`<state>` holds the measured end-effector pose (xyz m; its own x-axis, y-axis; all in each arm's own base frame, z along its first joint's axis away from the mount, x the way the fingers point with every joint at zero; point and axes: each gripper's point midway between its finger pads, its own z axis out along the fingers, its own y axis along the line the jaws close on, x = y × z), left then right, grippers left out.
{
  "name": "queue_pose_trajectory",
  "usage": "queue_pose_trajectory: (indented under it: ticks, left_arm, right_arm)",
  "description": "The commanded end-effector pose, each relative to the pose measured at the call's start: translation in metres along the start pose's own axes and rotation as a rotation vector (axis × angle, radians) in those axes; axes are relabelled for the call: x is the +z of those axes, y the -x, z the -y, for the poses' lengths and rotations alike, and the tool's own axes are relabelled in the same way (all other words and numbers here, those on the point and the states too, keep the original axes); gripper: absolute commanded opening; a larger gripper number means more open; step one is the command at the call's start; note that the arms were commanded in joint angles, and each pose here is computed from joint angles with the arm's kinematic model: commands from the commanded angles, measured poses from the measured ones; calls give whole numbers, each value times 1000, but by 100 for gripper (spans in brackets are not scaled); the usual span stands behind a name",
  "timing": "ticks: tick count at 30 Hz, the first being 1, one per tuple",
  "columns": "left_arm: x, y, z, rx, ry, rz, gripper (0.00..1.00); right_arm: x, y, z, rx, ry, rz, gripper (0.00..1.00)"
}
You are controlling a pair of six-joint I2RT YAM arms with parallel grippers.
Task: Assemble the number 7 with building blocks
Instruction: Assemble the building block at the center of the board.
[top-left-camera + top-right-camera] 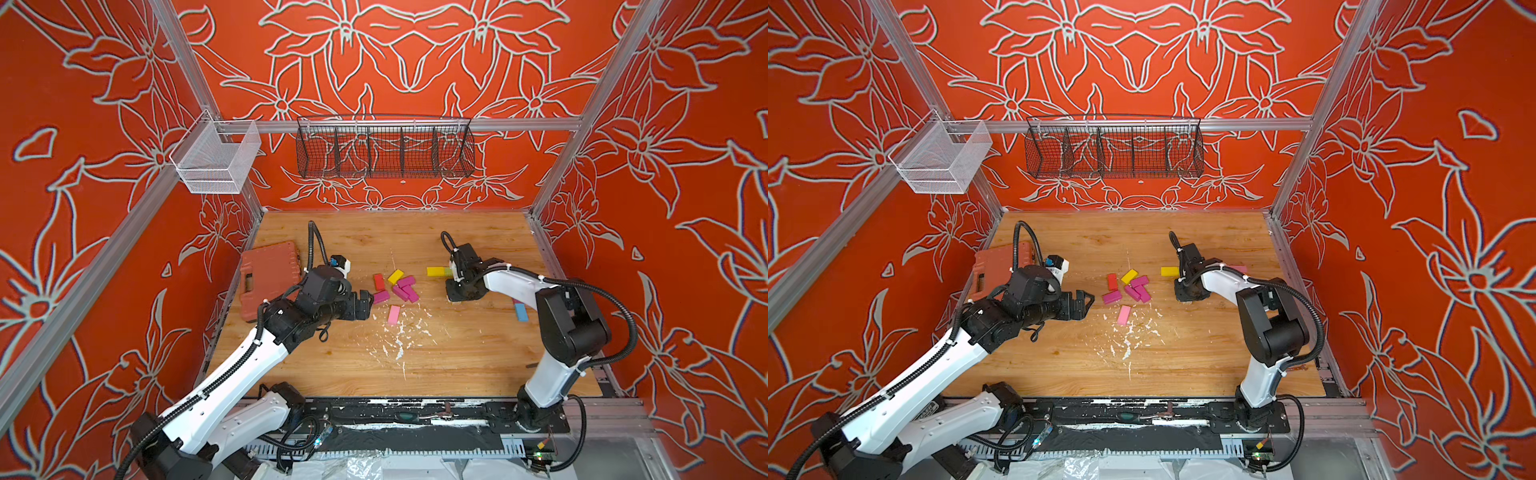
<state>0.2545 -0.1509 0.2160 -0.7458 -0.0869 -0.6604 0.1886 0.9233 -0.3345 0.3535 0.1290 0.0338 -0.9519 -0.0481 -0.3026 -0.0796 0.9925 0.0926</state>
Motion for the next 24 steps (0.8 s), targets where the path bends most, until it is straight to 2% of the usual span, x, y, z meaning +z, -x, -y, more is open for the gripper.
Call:
queue_pose_trajectory:
  ticks: [1,8,24]
  left_arm:
    - [-7,6,-2,8,5,42,97]
    - [-13,9,4,20,-36,72,97]
    - [-13,10,3,27,-35,86,97]
  right_arm:
    - [0,-4,6,63,4,-20,21]
    - [9,8,15,76,5,-15,21]
    - [17,23,34,63,-68,-25,22]
